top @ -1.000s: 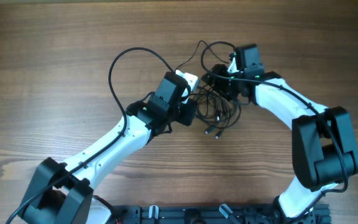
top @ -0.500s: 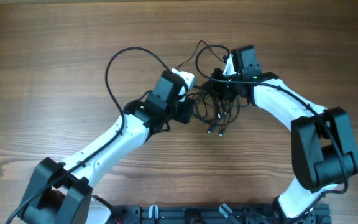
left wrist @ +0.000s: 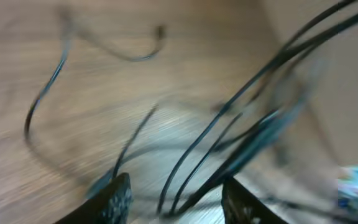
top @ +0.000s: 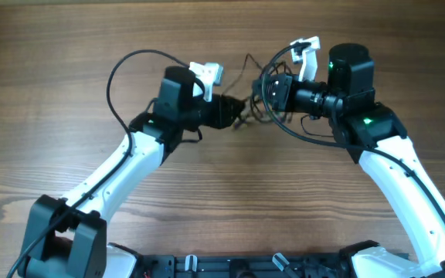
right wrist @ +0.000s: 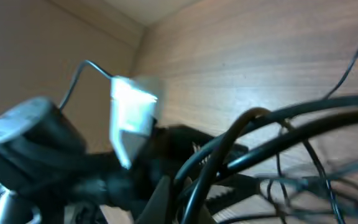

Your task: Untangle cables

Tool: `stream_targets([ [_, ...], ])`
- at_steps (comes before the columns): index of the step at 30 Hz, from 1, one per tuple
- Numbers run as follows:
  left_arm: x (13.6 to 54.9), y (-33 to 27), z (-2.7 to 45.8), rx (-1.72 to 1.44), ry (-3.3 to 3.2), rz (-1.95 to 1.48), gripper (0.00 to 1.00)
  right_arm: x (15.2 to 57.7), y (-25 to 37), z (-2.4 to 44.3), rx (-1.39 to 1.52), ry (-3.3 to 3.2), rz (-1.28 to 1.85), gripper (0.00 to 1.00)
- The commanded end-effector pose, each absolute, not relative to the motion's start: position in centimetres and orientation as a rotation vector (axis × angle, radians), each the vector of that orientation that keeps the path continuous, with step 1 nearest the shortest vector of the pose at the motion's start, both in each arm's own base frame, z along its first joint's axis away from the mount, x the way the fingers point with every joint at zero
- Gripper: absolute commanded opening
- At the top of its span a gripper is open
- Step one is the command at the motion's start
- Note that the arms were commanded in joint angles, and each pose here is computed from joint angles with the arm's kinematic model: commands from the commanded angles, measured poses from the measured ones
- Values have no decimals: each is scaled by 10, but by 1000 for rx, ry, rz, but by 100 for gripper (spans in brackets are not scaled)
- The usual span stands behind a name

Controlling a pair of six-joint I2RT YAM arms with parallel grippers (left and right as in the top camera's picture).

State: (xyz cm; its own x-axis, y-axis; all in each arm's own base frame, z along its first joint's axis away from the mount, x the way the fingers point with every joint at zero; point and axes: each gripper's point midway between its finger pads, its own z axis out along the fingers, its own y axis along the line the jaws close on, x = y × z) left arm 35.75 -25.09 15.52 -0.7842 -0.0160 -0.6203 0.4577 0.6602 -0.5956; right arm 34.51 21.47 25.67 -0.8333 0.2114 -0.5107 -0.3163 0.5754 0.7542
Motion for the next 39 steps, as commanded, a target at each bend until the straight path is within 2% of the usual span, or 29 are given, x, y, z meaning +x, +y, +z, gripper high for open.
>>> stream_targets([
  [1,341,-260,178,463,2190,-1304,50,341,217,260,-117,2234,1247,4],
  [7,339,-255,180,466,2190,-1342,59,342,217,261,-90,2239,1262,4],
  [19,323,-264,134,548,2317,-1327,61,342,217,262,-71,2241,1271,4],
  [27,340,-277,134,575,2240,-1239,59,338,220,263,-91,2241,1302,4],
  [30,339,-279,133,578,2244,-1224,48,338,220,263,-91,2241,1302,4],
  [33,337,-282,133,587,2245,-1228,18,338,220,263,-91,2241,1301,4],
  [34,338,-280,133,581,2245,-1226,12,338,220,263,-90,2243,1301,4],
  [37,350,-262,139,520,2239,-1204,4,342,214,255,-46,2269,1247,4],
  [39,356,-246,146,468,2240,-1188,4,346,202,239,48,2329,1143,4],
])
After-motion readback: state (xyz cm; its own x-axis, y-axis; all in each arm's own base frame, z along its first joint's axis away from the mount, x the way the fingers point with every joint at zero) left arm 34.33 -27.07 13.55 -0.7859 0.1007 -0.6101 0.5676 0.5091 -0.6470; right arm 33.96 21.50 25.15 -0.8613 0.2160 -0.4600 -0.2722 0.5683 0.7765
